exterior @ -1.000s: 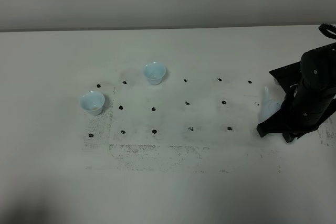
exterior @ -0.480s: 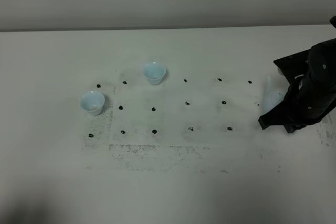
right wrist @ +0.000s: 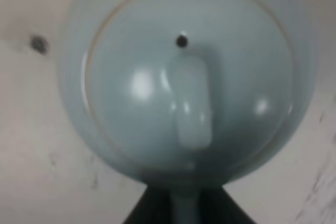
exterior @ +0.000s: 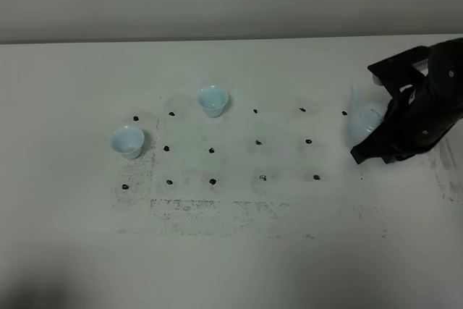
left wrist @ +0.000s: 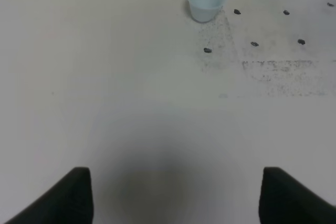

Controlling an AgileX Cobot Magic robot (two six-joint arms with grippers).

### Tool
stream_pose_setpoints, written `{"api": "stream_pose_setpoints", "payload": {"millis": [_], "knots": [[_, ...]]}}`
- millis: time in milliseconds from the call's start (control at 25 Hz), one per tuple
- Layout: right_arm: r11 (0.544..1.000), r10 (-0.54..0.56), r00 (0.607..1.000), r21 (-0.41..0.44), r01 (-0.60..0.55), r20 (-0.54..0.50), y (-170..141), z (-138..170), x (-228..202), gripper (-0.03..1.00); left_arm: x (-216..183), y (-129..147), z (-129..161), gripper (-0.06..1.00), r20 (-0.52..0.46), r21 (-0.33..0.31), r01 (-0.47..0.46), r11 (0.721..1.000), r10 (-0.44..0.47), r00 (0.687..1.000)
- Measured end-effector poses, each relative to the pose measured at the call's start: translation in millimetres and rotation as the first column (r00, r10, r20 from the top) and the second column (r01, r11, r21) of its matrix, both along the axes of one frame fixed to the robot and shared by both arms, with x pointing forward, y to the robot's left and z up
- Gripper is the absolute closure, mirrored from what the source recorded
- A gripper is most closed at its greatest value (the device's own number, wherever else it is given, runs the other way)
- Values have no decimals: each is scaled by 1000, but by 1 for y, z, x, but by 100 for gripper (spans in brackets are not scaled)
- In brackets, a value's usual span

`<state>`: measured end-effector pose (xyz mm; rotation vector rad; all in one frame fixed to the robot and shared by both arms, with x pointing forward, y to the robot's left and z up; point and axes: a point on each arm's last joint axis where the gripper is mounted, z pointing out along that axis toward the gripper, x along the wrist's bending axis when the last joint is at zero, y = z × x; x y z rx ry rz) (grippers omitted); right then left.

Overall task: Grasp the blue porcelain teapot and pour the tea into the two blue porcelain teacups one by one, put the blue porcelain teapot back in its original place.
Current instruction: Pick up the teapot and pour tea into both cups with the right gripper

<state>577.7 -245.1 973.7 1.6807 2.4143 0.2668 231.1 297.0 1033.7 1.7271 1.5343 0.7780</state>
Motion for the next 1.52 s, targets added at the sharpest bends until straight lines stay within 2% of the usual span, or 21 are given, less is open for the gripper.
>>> {"api": "stream_pose_setpoints", "payload": {"millis": [120, 280, 440, 680, 880, 1240, 1520], "knots": [[995, 99, 995, -19, -98, 10, 4, 16, 13, 88, 0, 0, 0, 28, 0, 0, 0, 1000, 0, 1000], [966, 250, 967, -59, -253, -47, 11, 28, 36, 88, 0, 0, 0, 28, 0, 0, 0, 1000, 0, 1000], [913, 392, 915, -88, -399, -91, 25, 35, 63, 88, 0, 0, 0, 28, 0, 0, 0, 1000, 0, 1000], [832, 532, 845, -152, -533, -50, 52, 41, 108, 88, 0, 0, 0, 28, 0, 0, 0, 1000, 0, 1000], [763, 619, 785, -218, -608, -20, 78, 32, 135, 88, 0, 0, 0, 28, 0, 0, 0, 1000, 0, 1000], [658, 733, 681, -252, -709, -3, 117, 21, 143, 88, 0, 0, 0, 28, 0, -2, -1, 1000, 1, 1000], [595, 752, 653, -337, -729, -84, 122, 8, 144, 88, 0, 0, 0, 28, 0, -2, -1, 1000, 1, 1000]]}}
